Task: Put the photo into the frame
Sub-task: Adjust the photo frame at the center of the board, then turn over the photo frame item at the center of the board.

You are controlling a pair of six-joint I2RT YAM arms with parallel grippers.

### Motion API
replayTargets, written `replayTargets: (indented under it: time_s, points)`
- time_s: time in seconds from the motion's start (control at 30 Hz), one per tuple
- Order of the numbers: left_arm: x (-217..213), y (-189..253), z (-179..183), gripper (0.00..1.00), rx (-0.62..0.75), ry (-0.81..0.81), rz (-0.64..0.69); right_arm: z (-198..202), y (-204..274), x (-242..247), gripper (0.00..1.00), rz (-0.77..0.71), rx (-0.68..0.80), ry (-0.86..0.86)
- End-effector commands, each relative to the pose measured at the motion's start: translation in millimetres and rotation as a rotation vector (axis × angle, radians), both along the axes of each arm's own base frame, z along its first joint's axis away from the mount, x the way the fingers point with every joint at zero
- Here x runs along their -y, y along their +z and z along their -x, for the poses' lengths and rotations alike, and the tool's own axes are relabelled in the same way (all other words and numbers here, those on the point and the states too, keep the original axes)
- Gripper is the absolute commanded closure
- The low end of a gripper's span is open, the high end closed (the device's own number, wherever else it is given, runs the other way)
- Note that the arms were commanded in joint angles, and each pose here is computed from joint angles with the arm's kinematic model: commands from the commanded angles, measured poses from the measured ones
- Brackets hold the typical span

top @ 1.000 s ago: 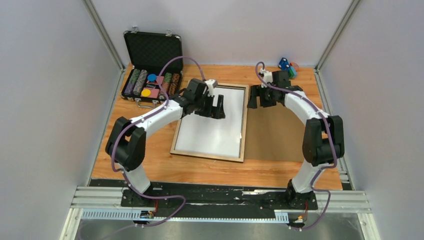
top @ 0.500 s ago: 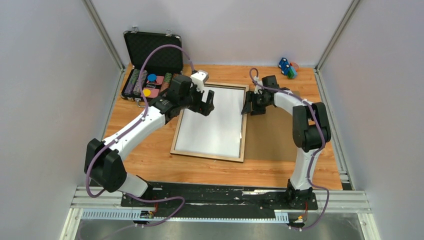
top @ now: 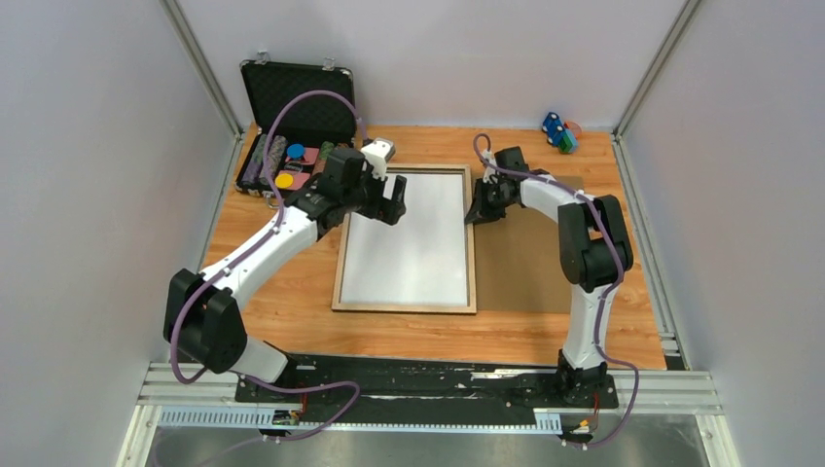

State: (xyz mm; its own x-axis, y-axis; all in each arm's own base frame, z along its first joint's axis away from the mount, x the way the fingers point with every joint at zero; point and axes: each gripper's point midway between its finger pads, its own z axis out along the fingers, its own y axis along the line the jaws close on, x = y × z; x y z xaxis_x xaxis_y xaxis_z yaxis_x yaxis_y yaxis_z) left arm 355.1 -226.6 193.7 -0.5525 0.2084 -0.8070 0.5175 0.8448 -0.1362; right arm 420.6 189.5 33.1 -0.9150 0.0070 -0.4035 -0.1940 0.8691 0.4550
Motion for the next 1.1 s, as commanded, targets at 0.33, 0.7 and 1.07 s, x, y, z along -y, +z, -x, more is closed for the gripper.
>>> replayTargets:
  time_s: [0.33,0.7,1.07]
  points:
    - [-9.7,20.9,-9.1,0.00,0.048,0.016,0.055,-9.0,13.5,-29.5,0.81,-0.064,-0.003,0.010]
    - [27.0,9.6,-27.5,0.00,-0.059,-0.054,0.138,9.6,34.7,-25.2,0.48,-0.052,0.041,0.022]
    - [116.7,-29.0,-26.9,0.00,-0.335,-0.175,0.281,11.4,83.6,86.6,0.41,0.049,0.218,-0.144]
